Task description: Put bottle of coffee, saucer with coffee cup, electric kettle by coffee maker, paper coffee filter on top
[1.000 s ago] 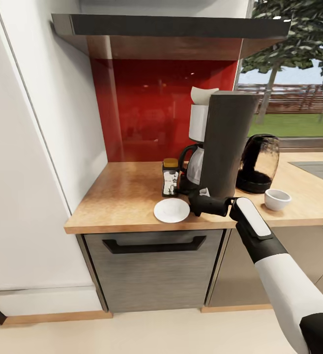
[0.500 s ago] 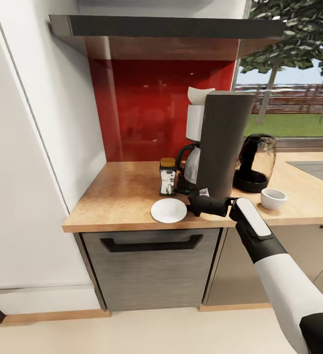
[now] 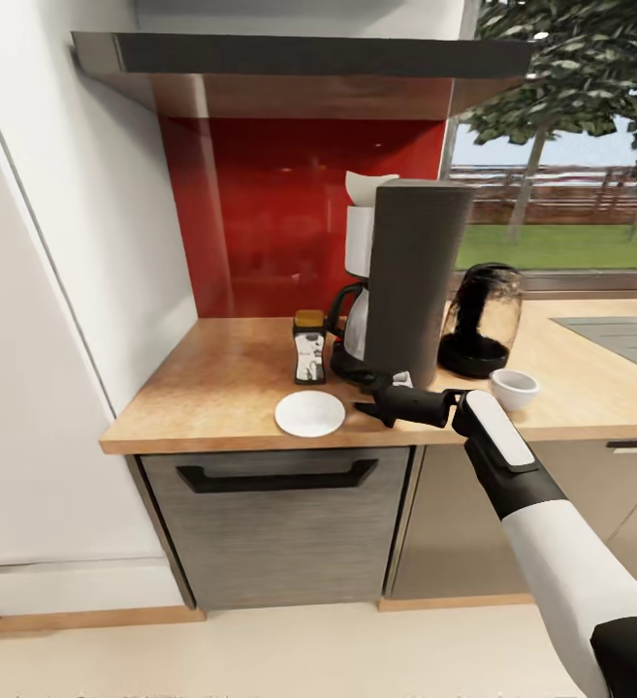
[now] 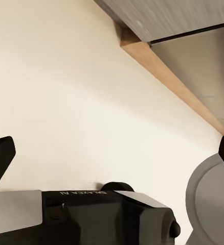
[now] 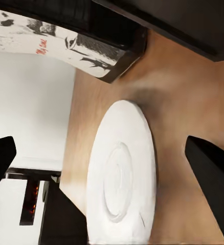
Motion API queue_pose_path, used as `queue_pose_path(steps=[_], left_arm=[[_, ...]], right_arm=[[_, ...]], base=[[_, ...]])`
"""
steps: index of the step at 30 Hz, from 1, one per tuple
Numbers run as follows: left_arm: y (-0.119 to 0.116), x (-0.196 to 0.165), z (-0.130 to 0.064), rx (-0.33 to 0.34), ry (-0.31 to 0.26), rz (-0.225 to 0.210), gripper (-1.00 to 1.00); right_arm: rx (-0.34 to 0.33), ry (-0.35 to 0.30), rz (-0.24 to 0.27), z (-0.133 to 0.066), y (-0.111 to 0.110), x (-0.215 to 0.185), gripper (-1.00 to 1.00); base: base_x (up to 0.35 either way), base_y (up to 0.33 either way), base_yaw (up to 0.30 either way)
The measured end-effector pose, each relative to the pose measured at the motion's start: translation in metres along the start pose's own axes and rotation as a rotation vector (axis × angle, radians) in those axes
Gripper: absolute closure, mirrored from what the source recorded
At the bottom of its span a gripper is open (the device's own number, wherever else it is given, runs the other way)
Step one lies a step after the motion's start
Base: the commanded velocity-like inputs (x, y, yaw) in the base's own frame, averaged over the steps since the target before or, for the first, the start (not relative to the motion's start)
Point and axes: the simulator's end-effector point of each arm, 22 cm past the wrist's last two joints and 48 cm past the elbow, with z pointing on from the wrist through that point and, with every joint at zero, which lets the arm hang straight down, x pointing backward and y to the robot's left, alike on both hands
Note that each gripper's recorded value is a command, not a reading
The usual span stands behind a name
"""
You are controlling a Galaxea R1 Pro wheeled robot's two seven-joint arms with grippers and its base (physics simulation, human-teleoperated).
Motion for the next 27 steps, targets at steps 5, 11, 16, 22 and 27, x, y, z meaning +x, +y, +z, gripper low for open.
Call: queue_pose_path(steps=[5,11,16,22,27], left_arm=[[0.0,0.0,0.0,0.0,0.001,0.0,-1.0],[0.0,0.0,0.0,0.0,0.0,0.0,-1.0],[0.0,0.0,0.0,0.0,0.001,0.0,-1.0],[0.0,0.0,0.0,0.0,0.001,0.0,-1.0],[0.0,0.0,0.0,0.0,0.001,0.0,-1.0]], right_arm=[[0.004,-0.002,-0.008,0.0,-0.001,0.0,-1.0],[0.016,0.006,-0.011,0.001,-0.005,0.002,-1.0],[0.025,0.015,-0.025,0.001,-0.007,0.005,-1.0],[-0.02,0.015,-0.065,-0.003,0.014,0.008,-1.0],[-0.155,0.052,-0.133,-0.016,0.05,0.034,-1.0]], base=[[-0.098,-0.051,0.0],[-0.113,-0.008,0.0],[-0.191,-0.001,0.0],[-0.049,0.0,0.0],[-0.007,0.0,0.0]])
